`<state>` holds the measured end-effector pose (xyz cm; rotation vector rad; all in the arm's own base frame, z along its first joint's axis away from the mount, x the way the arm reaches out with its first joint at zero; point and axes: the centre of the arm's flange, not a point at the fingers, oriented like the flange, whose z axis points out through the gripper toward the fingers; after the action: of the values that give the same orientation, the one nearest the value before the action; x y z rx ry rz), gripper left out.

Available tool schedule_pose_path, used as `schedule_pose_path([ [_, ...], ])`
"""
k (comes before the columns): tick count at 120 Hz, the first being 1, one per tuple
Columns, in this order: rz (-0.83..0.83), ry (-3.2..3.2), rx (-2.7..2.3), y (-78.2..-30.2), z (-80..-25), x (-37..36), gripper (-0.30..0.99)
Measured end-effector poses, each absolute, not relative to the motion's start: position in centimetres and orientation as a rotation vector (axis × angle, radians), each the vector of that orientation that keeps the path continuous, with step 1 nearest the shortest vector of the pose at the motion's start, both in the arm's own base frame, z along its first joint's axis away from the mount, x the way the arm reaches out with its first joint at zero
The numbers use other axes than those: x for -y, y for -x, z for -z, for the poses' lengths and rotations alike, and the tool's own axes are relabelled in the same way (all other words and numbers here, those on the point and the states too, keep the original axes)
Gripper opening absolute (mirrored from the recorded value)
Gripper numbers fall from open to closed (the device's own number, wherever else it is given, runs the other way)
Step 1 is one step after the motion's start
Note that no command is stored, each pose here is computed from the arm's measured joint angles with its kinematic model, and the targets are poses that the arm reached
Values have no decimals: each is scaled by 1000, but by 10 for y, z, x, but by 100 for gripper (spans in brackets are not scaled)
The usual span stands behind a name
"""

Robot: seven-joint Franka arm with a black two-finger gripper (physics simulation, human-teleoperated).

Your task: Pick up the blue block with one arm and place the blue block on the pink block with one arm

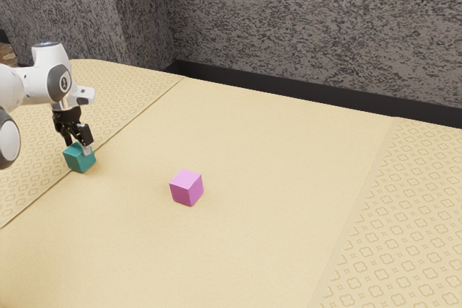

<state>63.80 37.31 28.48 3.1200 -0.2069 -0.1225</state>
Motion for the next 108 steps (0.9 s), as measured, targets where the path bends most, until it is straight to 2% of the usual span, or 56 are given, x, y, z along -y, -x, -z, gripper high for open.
schedule_pose_path([
  [108,143,-3086,194,-635,-267,-376,69],
])
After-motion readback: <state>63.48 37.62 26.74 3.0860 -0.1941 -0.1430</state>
